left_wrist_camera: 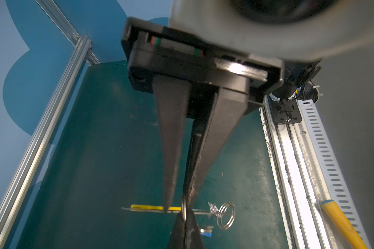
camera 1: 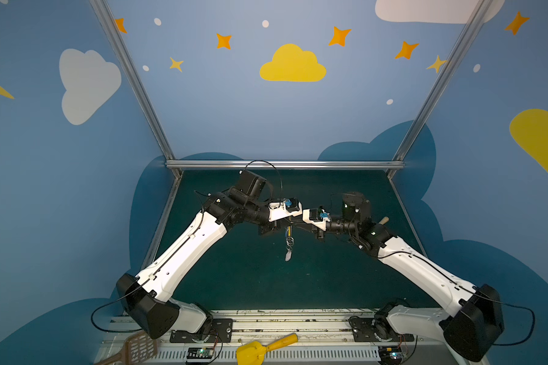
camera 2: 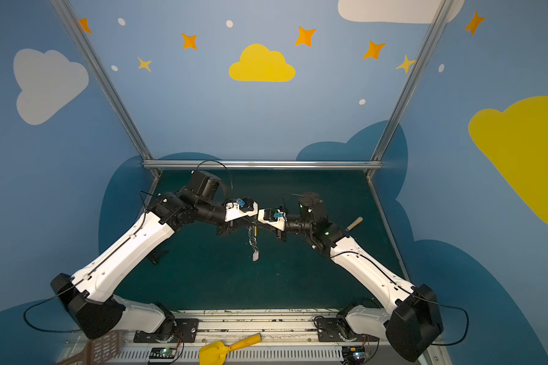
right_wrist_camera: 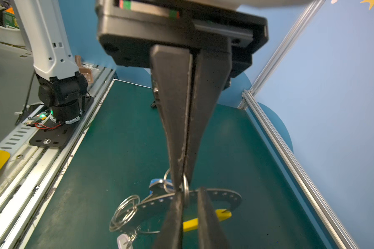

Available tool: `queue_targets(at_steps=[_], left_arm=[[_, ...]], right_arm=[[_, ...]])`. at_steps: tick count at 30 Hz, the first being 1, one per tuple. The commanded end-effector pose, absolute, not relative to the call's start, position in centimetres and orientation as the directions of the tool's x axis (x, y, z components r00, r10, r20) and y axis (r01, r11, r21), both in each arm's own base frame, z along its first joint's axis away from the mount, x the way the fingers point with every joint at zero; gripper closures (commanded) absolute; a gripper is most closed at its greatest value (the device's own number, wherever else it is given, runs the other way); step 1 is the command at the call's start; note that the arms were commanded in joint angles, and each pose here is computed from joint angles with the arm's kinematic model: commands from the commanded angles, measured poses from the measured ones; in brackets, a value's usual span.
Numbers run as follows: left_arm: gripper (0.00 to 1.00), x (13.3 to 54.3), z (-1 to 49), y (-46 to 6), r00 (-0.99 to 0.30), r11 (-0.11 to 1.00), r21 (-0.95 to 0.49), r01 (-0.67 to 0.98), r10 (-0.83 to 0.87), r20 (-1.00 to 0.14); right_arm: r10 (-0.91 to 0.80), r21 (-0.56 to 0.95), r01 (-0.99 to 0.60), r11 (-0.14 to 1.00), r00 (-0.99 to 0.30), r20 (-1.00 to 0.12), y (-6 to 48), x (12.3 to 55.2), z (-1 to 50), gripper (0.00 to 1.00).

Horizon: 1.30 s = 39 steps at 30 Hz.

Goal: Attach keys to a key ring
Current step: Insert the key into the keyring.

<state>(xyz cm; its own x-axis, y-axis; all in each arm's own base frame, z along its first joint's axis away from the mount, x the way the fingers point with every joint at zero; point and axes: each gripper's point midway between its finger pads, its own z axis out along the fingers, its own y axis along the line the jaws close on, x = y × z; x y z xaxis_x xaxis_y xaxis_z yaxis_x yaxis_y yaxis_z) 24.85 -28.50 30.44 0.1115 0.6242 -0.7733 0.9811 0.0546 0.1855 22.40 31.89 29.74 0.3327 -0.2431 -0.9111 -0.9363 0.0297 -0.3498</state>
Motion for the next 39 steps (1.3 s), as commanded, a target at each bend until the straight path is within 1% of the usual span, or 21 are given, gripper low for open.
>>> queue_targets(at_steps=[1,2,8,11,13,15,19,22,25,33,39], left_arm=[[0.97,24.1,30.4,-28.4,0.112,0.029,0.170,0.985,0.638,-0.762],[0.97,24.1,30.4,-28.5,0.112,0.030,0.171,0.985,0.638,-0.761],[0.96,24.3,30.3,-28.5,0.111,0.041,0.178,0.983,0.640,-0.761],[0.83,24.8,30.8,-28.5,0.118,0.080,0.209,0.975,0.611,-0.783],[0.70,25.1,31.2,-28.2,0.106,0.118,0.211,0.970,0.575,-0.811],[0.66,25.3,31.6,-27.9,0.102,0.149,0.211,0.966,0.528,-0.843],[0.66,25.6,31.8,-27.4,0.096,0.205,0.200,0.958,0.426,-0.900],[0.68,25.4,32.0,-27.4,0.091,0.212,0.179,0.961,0.370,-0.925],[0.70,25.2,32.1,-27.5,0.086,0.207,0.166,0.964,0.349,-0.933],[0.70,24.8,32.8,-27.7,0.100,0.201,0.167,0.965,0.307,-0.946],[0.79,24.7,32.8,-27.8,0.105,0.189,0.170,0.967,0.310,-0.945]], right_arm=[[-0.223,-0.368,-0.930,0.011,0.356,-0.907,31.8,21.6,30.4,0.98],[-0.223,-0.365,-0.931,0.008,0.355,-0.908,31.8,21.6,30.3,1.00],[-0.218,-0.365,-0.931,0.005,0.356,-0.909,31.8,21.4,30.5,1.00],[-0.221,-0.356,-0.934,0.022,0.342,-0.913,31.7,21.7,30.7,1.00],[-0.214,-0.343,-0.939,0.027,0.329,-0.920,31.7,21.8,31.0,1.00],[-0.201,-0.324,-0.946,0.021,0.313,-0.928,31.9,21.8,31.3,1.00],[-0.163,-0.297,-0.954,0.037,0.287,-0.944,32.0,22.0,32.3,1.00],[-0.124,-0.280,-0.959,0.053,0.271,-0.954,32.1,22.1,32.9,1.00],[-0.108,-0.269,-0.962,0.041,0.264,-0.959,32.3,22.1,33.1,1.00],[-0.103,-0.257,-0.966,0.023,0.253,-0.962,32.5,22.1,32.9,1.00],[-0.099,-0.248,-0.969,0.009,0.246,-0.964,32.8,22.1,32.8,1.00]])
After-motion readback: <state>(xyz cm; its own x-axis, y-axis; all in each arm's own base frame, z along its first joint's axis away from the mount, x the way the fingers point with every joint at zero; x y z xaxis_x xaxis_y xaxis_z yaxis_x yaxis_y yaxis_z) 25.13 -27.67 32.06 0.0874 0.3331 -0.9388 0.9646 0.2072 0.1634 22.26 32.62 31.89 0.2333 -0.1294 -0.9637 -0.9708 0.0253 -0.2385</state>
